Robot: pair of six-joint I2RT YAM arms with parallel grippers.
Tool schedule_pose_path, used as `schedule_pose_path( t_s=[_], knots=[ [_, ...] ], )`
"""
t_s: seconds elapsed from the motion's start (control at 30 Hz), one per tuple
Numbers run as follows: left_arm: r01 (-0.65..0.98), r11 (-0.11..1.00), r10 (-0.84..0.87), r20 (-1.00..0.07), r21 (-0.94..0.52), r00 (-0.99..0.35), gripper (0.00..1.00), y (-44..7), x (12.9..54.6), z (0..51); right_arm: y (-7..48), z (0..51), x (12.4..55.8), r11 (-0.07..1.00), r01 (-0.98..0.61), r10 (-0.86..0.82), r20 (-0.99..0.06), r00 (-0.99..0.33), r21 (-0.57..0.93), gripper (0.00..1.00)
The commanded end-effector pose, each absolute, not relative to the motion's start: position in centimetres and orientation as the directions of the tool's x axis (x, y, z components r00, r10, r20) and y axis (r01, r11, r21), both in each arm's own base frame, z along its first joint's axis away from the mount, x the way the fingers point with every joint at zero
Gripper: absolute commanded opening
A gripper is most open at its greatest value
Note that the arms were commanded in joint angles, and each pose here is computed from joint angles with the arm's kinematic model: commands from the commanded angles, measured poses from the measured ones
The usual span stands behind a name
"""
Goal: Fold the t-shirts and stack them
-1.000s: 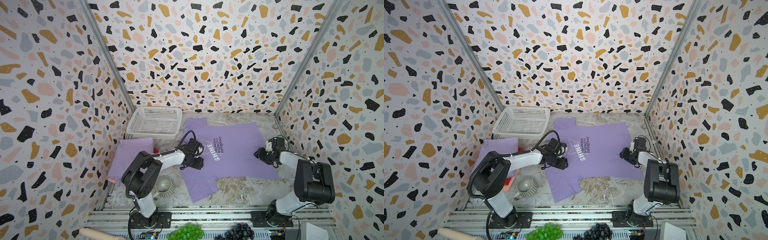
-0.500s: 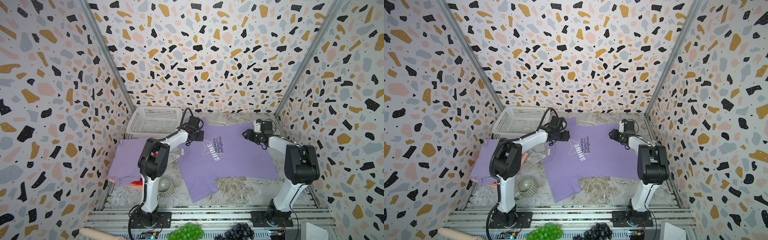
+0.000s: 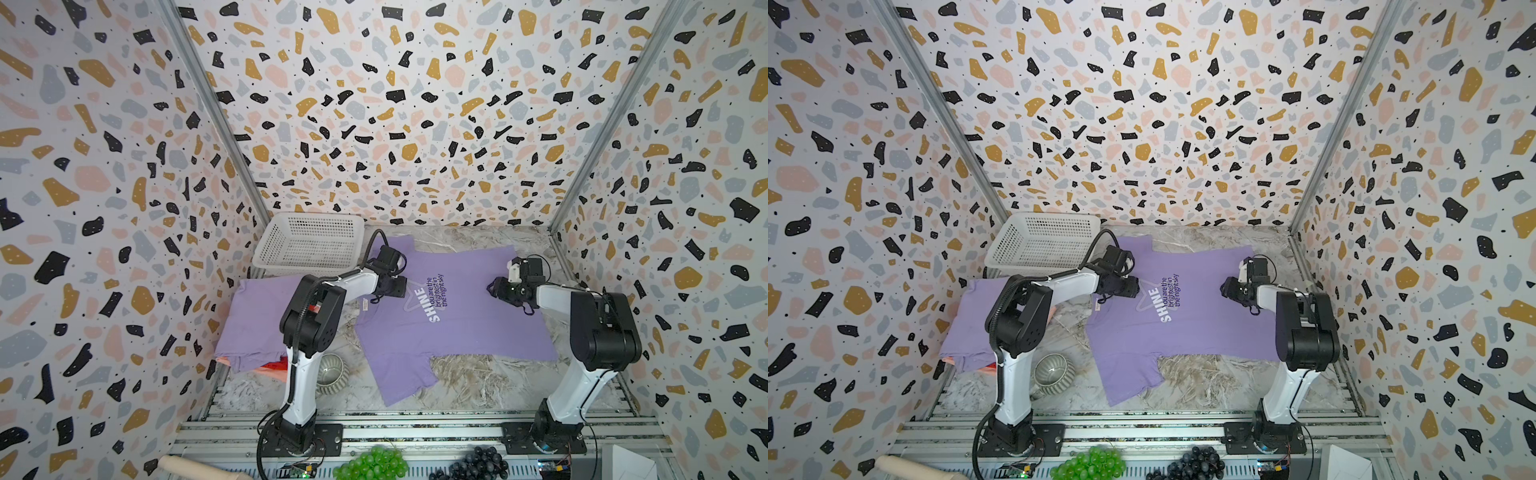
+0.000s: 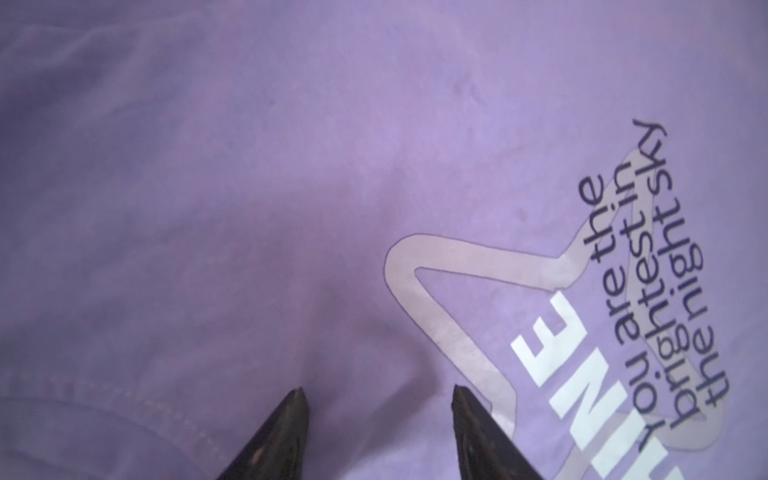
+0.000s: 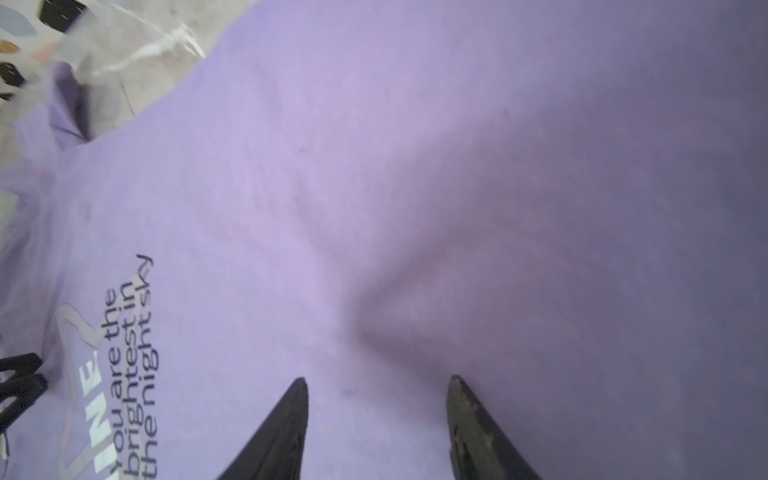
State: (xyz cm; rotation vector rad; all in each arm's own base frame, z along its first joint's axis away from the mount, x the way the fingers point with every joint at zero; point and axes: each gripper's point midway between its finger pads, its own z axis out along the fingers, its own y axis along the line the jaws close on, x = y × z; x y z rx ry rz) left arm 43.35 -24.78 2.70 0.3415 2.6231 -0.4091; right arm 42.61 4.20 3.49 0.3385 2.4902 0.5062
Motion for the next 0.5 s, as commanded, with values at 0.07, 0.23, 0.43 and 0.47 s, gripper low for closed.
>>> schedule_pose_path(
  t_s=[0.07,0.23,0.43,0.47],
  knots=[
    [0.379,0.886,0.288,-0.321,-0.269,-0.902,0.58,-24.3,35.9,0.5,0.2,1.0,36.3,0.87,0.317,0.457,-0.378,-0.805,0.378,0.54],
    [0.423,0.853,0.338,-0.296,-0.304,-0.894,0.58,-25.1,33.5,0.9,-1.3,0.7,34.3,0.864,0.375,0.482,-0.334,-0.81,0.338,0.54],
    [0.396,0.898,0.283,-0.434,-0.194,-0.855,0.58,-25.2,39.8,5.0,-2.0,2.4,34.1,0.851,0.413,0.513,-0.352,-0.783,0.324,0.53],
    [0.379,0.907,0.261,-0.461,-0.184,-0.848,0.59,-25.2,41.3,6.1,-2.0,3.1,34.6,0.851,0.411,0.515,-0.366,-0.775,0.329,0.53]
  ],
)
